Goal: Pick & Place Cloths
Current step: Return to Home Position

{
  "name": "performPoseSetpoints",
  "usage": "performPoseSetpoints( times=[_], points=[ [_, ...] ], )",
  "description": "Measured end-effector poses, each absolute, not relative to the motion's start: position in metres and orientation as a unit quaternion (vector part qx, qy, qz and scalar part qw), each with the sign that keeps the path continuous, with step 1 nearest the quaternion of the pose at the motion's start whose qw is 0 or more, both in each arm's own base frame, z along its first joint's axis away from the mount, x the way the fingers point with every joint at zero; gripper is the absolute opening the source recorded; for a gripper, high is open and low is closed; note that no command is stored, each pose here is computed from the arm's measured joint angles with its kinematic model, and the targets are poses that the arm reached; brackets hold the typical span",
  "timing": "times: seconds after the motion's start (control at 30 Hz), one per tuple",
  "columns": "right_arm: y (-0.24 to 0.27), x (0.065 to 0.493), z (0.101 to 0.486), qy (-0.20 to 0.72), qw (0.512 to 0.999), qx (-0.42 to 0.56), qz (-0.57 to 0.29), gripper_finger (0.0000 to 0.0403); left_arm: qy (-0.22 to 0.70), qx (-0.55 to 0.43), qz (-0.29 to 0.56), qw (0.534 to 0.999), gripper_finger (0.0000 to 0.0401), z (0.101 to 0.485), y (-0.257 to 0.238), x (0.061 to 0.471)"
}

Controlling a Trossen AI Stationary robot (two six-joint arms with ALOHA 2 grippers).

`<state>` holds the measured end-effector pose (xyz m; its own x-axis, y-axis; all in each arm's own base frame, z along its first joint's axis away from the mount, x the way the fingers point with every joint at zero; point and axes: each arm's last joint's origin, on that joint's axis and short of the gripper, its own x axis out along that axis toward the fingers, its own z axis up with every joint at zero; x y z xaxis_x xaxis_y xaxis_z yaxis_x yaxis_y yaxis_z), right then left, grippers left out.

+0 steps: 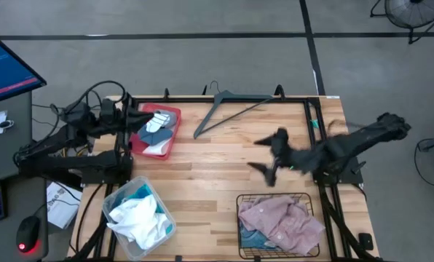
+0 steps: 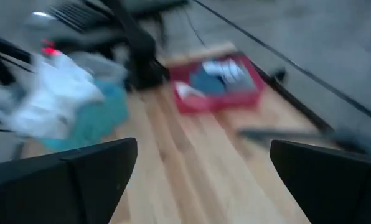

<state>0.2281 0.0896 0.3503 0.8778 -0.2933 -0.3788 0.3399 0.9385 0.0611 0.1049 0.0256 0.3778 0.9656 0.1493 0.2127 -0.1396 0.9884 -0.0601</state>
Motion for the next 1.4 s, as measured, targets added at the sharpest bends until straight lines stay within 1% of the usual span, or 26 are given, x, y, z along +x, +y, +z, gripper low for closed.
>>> performPoseSetpoints(
  times=[0.17, 0.27, 0.43, 0.6, 0.77, 0.83, 1.0, 1.13, 1.3, 1.4],
  points=[
    [0.050, 0.186, 0.396, 0.106, 0.991, 0.064, -0.046, 0.0363, -0.076, -0.020, 0.029, 0.996, 0.0000, 0.355, 0.017, 0.114],
    [0.035, 0.159, 0.399, 0.064, 0.995, 0.069, -0.026, 0.0363, -0.059, -0.025, -0.001, 0.998, 0.0000, 0.339, 0.011, 0.121],
    [0.018, 0.123, 0.369, 0.011, 0.994, 0.095, -0.045, 0.0363, -0.049, -0.029, -0.007, 0.998, 0.0000, 0.320, 0.004, 0.126],
    [0.014, 0.099, 0.343, -0.072, 0.991, 0.115, -0.004, 0.0363, -0.066, -0.034, -0.017, 0.997, 0.0000, 0.319, 0.001, 0.117],
    [0.011, 0.085, 0.315, -0.111, 0.986, 0.128, 0.002, 0.0363, -0.086, -0.043, -0.008, 0.995, 0.0000, 0.323, 0.001, 0.104],
    [0.010, 0.080, 0.304, -0.126, 0.983, 0.130, 0.004, 0.0363, -0.080, -0.045, -0.002, 0.996, 0.0000, 0.321, 0.002, 0.099],
    [0.009, 0.076, 0.273, -0.146, 0.980, 0.134, 0.006, 0.0363, -0.047, -0.077, 0.012, 0.996, 0.0000, 0.313, 0.002, 0.090],
    [0.009, 0.076, 0.251, -0.155, 0.979, 0.136, 0.012, 0.0363, -0.043, -0.081, 0.000, 0.996, 0.0000, 0.306, 0.000, 0.089],
    [0.011, 0.083, 0.222, -0.147, 0.980, 0.134, 0.011, 0.0363, -0.014, -0.091, -0.014, 0.996, 0.0000, 0.289, -0.002, 0.093],
    [0.011, 0.087, 0.212, -0.160, 0.978, 0.137, 0.007, 0.0363, 0.009, -0.094, -0.030, 0.995, 0.0000, 0.284, -0.003, 0.089]
  ],
)
